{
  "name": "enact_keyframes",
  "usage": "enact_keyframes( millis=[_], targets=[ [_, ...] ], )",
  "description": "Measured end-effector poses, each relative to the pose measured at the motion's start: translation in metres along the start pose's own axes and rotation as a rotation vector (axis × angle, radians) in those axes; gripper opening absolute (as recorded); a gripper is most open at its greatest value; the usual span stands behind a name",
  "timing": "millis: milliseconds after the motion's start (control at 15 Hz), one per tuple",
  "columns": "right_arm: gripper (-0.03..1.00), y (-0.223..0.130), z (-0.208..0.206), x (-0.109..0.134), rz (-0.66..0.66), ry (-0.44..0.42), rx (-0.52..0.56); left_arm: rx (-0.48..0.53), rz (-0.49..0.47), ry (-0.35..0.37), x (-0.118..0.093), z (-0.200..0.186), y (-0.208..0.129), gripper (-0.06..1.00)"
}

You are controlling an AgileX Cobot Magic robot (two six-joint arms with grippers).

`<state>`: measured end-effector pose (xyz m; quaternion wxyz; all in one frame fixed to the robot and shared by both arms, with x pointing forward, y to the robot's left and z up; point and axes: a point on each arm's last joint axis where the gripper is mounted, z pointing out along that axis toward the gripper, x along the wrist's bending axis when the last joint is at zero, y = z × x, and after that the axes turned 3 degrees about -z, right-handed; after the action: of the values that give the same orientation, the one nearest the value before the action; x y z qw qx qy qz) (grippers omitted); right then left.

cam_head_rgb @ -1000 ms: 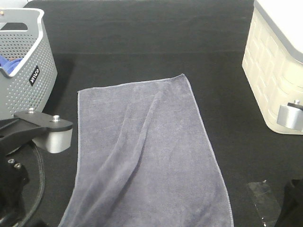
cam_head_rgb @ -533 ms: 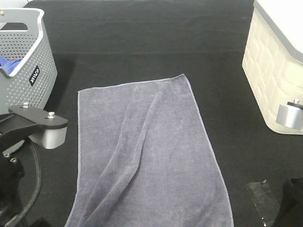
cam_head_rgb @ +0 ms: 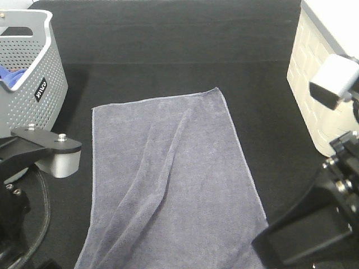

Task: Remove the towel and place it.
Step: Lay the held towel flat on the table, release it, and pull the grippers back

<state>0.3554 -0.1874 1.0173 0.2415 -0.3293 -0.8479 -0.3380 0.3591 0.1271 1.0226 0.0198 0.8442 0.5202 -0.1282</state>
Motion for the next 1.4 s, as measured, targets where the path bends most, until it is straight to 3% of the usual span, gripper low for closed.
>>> enact_keyframes(
  millis=[267, 667, 1067, 1267, 1400],
  targets=[
    [0.69, -0.008, 0.012, -0.001, -0.124, 0.078, -0.088, -0.021, 0.000, -0.006, -0.001, 0.000, 0.002, 0.83],
    [0.65, -0.007, 0.018, -0.004, -0.261, 0.070, -0.247, -0.183, -0.003, -0.061, -0.005, -0.002, 0.017, 0.77],
    [0.64, 0.000, 0.017, -0.019, -0.173, -0.083, -0.305, -0.367, 0.008, -0.096, -0.009, -0.006, 0.033, 0.76],
    [0.53, 0.003, 0.026, -0.037, -0.071, -0.122, -0.276, -0.398, 0.018, -0.090, -0.008, -0.008, 0.035, 0.76],
    [0.45, 0.004, 0.037, -0.053, 0.024, -0.101, -0.231, -0.407, 0.028, -0.075, -0.007, -0.008, 0.036, 0.76]
  ],
)
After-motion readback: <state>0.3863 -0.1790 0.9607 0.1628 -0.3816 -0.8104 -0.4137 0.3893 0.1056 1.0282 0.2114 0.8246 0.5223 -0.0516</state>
